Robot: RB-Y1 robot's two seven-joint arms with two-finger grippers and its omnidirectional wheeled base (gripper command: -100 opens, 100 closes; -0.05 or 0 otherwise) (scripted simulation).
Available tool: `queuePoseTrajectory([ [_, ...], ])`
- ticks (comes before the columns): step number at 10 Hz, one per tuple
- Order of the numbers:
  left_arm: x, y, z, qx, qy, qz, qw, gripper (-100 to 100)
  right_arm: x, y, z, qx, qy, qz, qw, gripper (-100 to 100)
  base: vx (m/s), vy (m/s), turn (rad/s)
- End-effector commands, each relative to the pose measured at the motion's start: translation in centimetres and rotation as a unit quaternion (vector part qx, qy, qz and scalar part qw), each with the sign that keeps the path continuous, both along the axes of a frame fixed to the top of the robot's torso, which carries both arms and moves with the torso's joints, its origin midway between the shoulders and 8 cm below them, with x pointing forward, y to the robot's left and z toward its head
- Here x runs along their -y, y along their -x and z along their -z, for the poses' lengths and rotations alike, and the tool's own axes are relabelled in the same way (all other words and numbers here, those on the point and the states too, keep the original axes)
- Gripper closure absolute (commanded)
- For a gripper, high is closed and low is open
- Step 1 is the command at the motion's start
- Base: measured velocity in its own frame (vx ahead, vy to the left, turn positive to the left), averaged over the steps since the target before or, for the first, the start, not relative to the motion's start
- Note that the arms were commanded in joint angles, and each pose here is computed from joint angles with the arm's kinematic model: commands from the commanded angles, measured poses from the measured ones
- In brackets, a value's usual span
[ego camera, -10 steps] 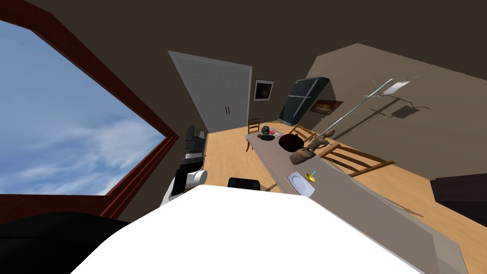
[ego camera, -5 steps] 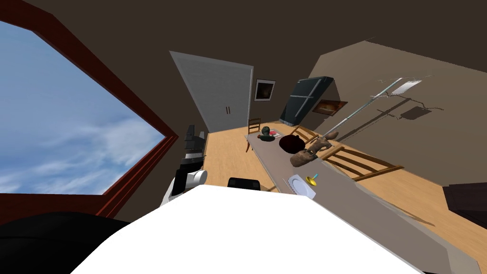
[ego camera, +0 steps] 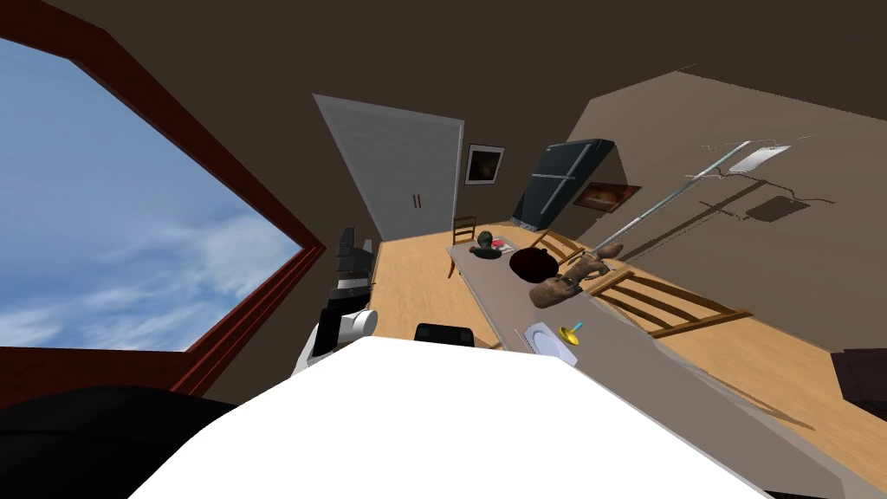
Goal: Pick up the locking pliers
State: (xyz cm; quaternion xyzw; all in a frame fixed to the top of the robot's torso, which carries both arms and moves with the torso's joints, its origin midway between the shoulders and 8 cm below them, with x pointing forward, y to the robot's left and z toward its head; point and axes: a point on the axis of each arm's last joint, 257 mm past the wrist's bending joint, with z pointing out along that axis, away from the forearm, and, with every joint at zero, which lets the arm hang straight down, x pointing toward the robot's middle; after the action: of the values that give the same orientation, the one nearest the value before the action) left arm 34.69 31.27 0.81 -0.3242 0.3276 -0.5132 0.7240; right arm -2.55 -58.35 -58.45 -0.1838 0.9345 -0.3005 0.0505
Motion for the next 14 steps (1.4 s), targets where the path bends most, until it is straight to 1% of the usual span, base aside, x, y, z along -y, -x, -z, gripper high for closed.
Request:
queuePoseTrajectory([
  [1,0.0,0.0,0.0,0.0,0.0,0.0,1.0,0,-0.3,0.1,-0.2,0.001,0.0,0.001,1.0,-100,0.022,-0.032,-0.005],
  [2,0.0,0.0,0.0,0.0,0.0,0.0,1.0,0,-0.2,0.1,-0.1,0.003,0.0,0.002,1.0,-100,0.006,-0.01,-0.003],
  [3,0.0,0.0,0.0,0.0,0.0,0.0,1.0,0,-0.2,0.1,-0.1,0.002,0.0,0.002,1.0,100,0.0,0.0,0.0],
  [7,0.0,0.0,0.0,0.0,0.0,0.0,1.0,0,-0.2,0.1,-0.1,0.002,0.0,0.002,1.0,100,0.0,0.0,0.0],
  [8,0.0,0.0,0.0,0.0,0.0,0.0,1.0,0,-0.2,0.1,-0.1,0.002,0.0,0.002,1.0,0,0.0,0.0,0.0],
  [9,0.0,0.0,0.0,0.0,0.0,0.0,1.0,0,0.3,-1.0,0.1,-0.003,-0.002,-0.007,1.0,100,-0.035,0.046,-0.065],
  [11,0.0,0.0,0.0,0.0,0.0,0.0,1.0,0,0.3,-1.0,0.1,-0.002,-0.003,-0.005,1.0,100,-0.037,0.042,-0.026],
  [13,0.0,0.0,0.0,0.0,0.0,0.0,1.0,0,1.5,-3.0,0.3,-0.008,-0.007,-0.02,0.9997,100,-0.046,0.053,-0.075],
  [14,0.0,0.0,0.0,0.0,0.0,0.0,1.0,0,1.7,-3.4,0.3,-0.008,-0.006,-0.019,0.9998,100,-0.044,0.066,-0.04],
])
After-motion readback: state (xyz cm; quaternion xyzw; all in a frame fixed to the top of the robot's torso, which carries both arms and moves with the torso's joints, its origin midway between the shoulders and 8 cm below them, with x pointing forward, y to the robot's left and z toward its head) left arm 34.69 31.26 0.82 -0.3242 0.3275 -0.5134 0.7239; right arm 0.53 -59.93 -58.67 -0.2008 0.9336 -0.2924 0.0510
